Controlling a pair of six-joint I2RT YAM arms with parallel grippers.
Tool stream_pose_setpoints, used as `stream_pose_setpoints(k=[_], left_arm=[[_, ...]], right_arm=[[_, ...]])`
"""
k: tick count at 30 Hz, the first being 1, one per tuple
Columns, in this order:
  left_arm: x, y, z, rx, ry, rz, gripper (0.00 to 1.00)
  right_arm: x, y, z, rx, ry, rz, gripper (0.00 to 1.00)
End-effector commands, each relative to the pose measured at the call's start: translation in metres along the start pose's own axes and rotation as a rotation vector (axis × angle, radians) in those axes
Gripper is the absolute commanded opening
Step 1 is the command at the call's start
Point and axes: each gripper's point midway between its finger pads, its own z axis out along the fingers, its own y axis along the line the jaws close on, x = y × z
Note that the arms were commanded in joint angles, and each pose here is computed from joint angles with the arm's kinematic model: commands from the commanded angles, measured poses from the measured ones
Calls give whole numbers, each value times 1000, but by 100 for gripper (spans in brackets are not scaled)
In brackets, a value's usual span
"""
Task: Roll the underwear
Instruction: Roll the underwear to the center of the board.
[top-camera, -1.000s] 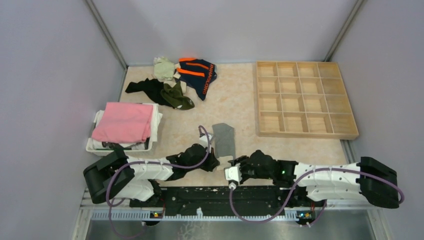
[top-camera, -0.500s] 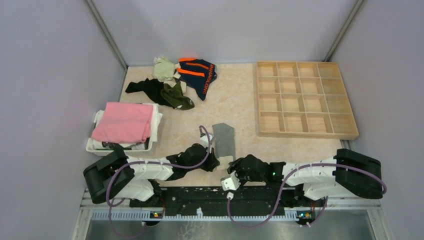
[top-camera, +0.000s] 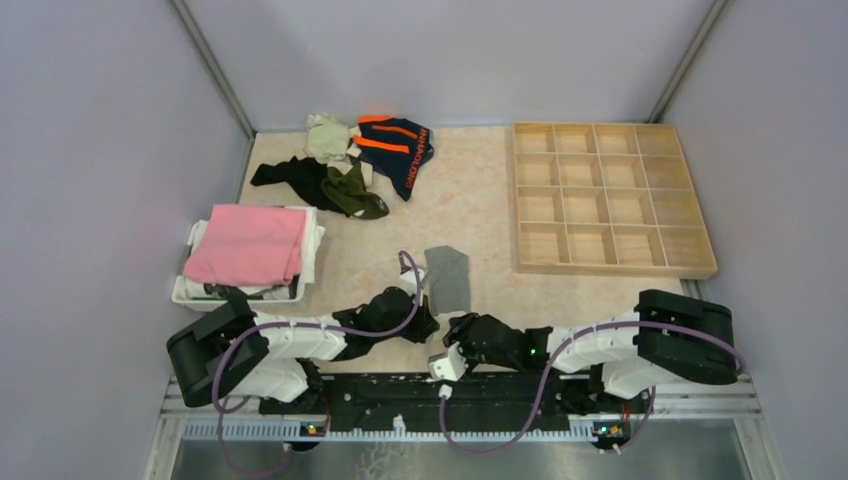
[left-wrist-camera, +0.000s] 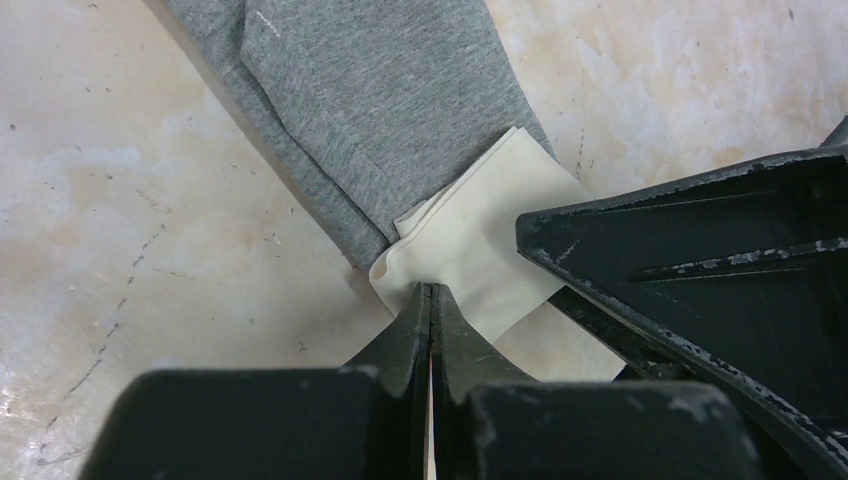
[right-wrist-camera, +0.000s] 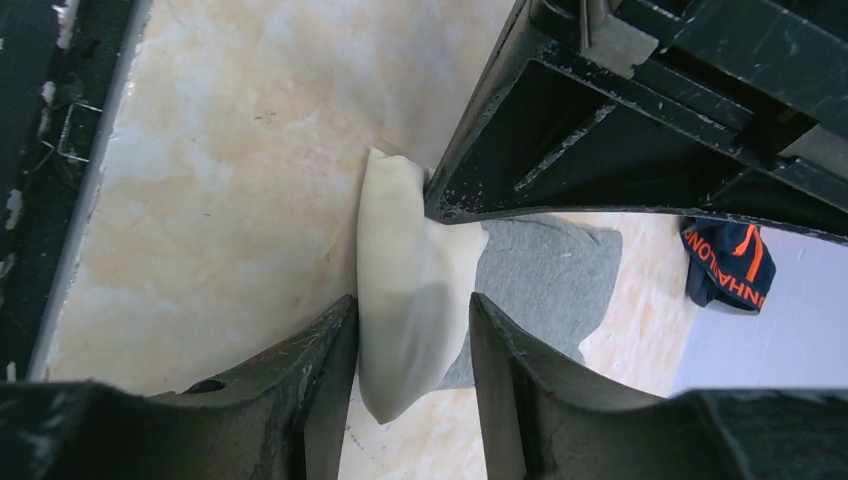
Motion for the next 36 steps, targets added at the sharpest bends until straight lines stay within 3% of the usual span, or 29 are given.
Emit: stream_pose_setpoints(k=[1, 4, 8, 11, 16, 19, 23, 31, 36], left_arm=[[35, 25, -6, -80, 131, 34, 0], [33, 24, -6, -77, 125, 32, 0], [27, 20, -9, -65, 100, 26, 0], [15, 16, -15, -60, 57, 14, 0], [-25, 3, -39, -45, -93, -35, 1], [-50, -2, -58, -33, -204, -57, 8], [-64, -12, -74, 32, -287, -27, 10], [-28, -36, -59, 179, -96, 57, 0], [-12, -34, -51, 193, -43, 46, 0]], right_arm=[[0, -2, 4, 5, 25, -2, 44], [4, 2, 4, -4, 49, 16, 36], [6, 4, 2, 0, 49, 53, 10], [3, 3, -2, 9, 32, 88, 0], [-15, 2, -10, -5, -59, 172, 0], [-34, 3, -16, -26, -133, 253, 0], [-52, 13, -22, -106, -184, 375, 0], [-80, 25, -27, -224, -268, 556, 0], [-93, 26, -30, -286, -288, 629, 0]])
